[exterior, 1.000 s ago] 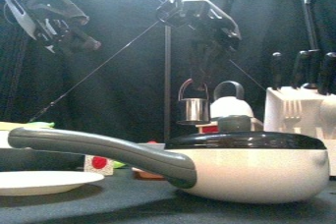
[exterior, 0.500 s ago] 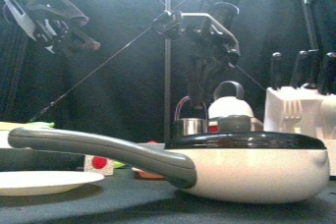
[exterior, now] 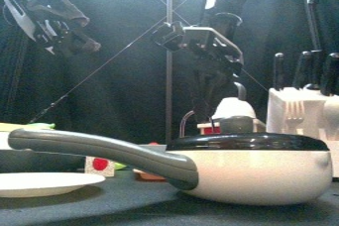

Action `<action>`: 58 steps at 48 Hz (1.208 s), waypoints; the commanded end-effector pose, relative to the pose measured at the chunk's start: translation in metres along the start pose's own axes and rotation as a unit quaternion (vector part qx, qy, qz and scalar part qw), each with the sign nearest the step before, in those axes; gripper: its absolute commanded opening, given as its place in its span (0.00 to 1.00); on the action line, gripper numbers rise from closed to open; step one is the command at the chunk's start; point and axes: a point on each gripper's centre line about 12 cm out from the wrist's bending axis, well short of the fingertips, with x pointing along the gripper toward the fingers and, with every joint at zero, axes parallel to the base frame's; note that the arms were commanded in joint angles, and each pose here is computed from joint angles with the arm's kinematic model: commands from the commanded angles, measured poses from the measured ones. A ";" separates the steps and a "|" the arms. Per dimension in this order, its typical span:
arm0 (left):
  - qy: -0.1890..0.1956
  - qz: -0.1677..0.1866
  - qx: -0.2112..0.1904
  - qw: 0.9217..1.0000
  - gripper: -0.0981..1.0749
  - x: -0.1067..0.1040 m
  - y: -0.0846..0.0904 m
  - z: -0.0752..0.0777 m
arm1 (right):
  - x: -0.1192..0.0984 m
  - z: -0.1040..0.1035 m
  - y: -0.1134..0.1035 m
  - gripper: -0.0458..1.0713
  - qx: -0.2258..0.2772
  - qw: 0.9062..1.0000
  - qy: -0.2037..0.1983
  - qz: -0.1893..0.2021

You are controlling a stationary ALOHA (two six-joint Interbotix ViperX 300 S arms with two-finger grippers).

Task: Place cookie cutter on plate

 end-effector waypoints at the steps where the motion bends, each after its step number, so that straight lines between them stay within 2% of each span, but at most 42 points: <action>1: -0.010 0.000 0.001 1.000 0.86 0.000 0.000 0.005 | -0.011 0.007 0.002 0.58 0.005 1.000 -0.014 0.013; 6: -0.008 0.001 0.000 1.000 0.86 0.000 0.001 0.005 | -0.011 0.007 0.002 0.62 0.005 1.000 -0.014 0.013; 15: -0.009 0.001 0.000 1.000 0.86 0.000 0.001 0.005 | -0.010 0.005 0.002 0.79 0.007 1.000 -0.008 0.011; 19: -0.009 0.001 -0.001 1.000 0.86 0.000 0.001 0.005 | -0.009 0.004 0.002 0.82 0.009 1.000 -0.004 0.012; 58: -0.009 0.003 0.001 1.000 0.86 0.000 0.002 0.005 | -0.020 0.010 0.007 0.82 0.014 1.000 -0.009 0.016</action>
